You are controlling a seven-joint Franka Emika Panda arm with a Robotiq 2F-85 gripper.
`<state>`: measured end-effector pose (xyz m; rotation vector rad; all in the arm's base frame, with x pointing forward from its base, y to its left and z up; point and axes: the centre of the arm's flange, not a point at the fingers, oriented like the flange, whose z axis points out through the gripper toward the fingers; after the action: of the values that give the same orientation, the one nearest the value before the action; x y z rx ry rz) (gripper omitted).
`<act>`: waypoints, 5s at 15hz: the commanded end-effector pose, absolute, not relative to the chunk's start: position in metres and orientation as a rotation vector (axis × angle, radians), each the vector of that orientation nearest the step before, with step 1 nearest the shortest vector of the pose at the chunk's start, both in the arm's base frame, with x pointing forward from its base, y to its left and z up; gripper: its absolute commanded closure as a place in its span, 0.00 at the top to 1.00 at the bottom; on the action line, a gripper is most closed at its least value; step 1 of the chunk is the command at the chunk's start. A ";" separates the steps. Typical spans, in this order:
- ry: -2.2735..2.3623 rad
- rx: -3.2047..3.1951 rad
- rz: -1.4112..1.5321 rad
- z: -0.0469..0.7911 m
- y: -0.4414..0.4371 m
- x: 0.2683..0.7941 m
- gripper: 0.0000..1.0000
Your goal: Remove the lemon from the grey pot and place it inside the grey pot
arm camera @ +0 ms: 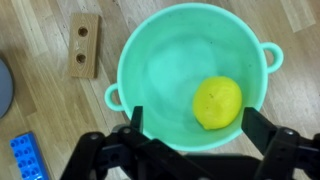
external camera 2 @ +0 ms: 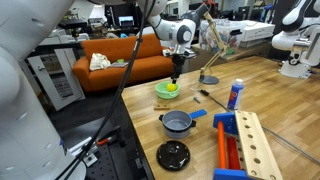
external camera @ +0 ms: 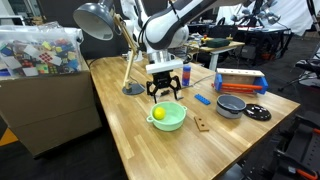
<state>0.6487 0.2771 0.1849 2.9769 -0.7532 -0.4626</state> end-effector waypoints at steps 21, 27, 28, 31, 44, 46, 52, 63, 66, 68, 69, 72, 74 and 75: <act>-0.686 2.963 -0.553 0.161 0.289 0.659 1.00; -0.684 2.963 -0.567 0.156 0.288 0.661 1.00; -0.686 2.963 -0.570 0.156 0.287 0.661 1.00; -0.692 2.960 -0.578 0.155 0.286 0.661 1.00; -0.719 2.932 -0.617 0.146 0.276 0.653 1.00; -0.731 2.934 -0.621 0.144 0.271 0.652 1.00; -0.721 2.956 -0.654 0.136 0.273 0.658 1.00; -0.682 2.987 -0.661 0.123 0.287 0.661 0.48; -0.676 2.993 -0.647 0.126 0.287 0.661 0.31; -0.670 2.999 -0.633 0.132 0.286 0.659 0.31; -0.670 3.005 -0.623 0.136 0.285 0.658 0.31; -0.687 3.020 -0.597 0.159 0.277 0.651 0.31; -0.712 3.034 -0.570 0.181 0.270 0.647 0.31; -0.722 3.043 -0.563 0.192 0.266 0.645 0.31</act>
<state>0.6661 0.2838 0.1640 3.0150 -0.7028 -0.5655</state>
